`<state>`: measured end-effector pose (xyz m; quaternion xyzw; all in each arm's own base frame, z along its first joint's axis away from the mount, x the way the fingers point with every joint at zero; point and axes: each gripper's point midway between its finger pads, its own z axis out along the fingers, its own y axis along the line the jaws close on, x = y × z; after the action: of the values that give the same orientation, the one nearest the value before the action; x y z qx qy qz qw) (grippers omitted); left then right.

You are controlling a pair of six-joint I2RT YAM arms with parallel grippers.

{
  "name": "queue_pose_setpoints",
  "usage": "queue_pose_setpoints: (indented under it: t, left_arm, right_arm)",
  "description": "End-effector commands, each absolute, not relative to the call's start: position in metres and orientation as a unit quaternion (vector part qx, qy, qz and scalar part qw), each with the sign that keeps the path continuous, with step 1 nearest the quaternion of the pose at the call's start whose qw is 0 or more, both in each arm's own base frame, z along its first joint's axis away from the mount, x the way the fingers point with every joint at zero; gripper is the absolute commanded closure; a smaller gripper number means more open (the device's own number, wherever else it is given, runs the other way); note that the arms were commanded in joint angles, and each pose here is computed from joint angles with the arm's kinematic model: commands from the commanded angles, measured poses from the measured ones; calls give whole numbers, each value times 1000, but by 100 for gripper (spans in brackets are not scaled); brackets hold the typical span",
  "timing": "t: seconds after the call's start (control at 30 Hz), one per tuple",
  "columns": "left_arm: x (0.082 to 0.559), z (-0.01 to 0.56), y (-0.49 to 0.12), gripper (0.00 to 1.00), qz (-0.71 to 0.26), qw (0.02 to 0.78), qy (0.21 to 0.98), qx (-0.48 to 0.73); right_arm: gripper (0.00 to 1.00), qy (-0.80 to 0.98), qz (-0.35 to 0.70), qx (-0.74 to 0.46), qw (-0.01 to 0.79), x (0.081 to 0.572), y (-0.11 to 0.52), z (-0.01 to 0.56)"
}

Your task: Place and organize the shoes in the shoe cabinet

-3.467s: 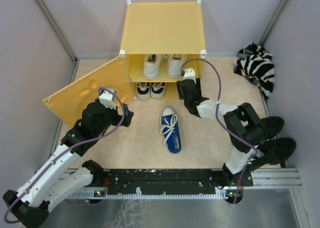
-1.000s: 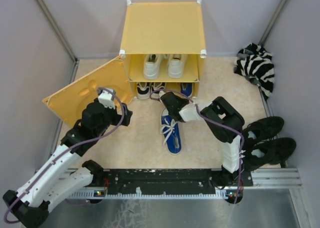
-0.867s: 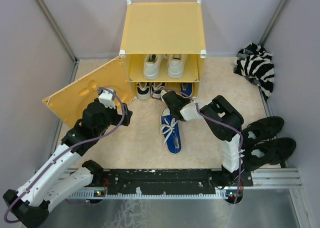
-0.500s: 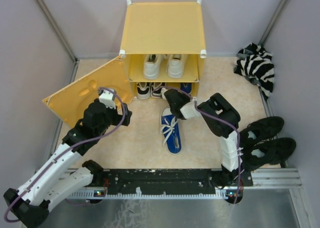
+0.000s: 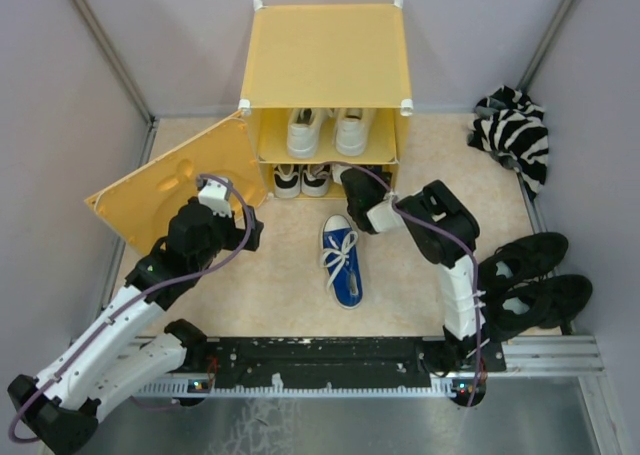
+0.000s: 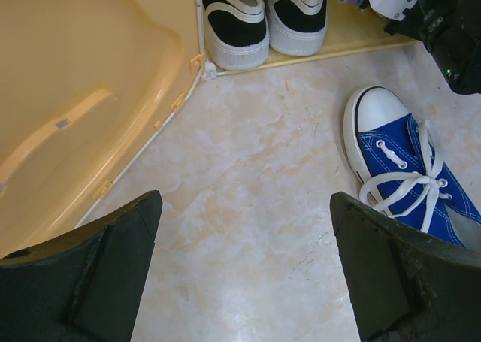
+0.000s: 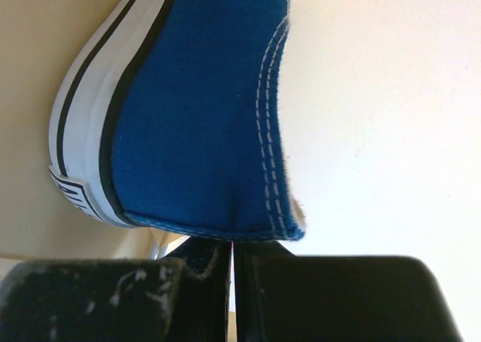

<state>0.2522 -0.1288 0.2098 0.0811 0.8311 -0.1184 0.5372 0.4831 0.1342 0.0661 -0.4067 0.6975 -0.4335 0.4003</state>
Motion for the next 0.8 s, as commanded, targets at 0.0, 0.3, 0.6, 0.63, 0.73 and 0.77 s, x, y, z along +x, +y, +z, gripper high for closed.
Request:
queue_pose_setpoints:
  t: [0.0, 0.3, 0.6, 0.63, 0.73, 0.77]
  left_arm:
    - [254, 209, -128, 1, -116, 539, 831, 78]
    - [254, 206, -131, 1, -119, 534, 833, 84]
    - [255, 204, -130, 1, -115, 533, 834, 81]
    - [254, 204, -130, 1, -115, 532, 835, 81]
    - [254, 204, -129, 1, -115, 533, 835, 79]
    - [254, 204, -129, 1, -114, 533, 835, 79]
  right_arm:
    - [100, 689, -424, -375, 453, 483, 146, 98]
    - [100, 700, -381, -391, 460, 444, 174, 101]
    - [100, 720, -282, -447, 449, 435, 215, 75]
    - [100, 719, -280, -450, 449, 437, 219, 75]
    - [100, 713, -276, -460, 452, 449, 228, 70]
    - [100, 713, -272, -462, 452, 452, 231, 67]
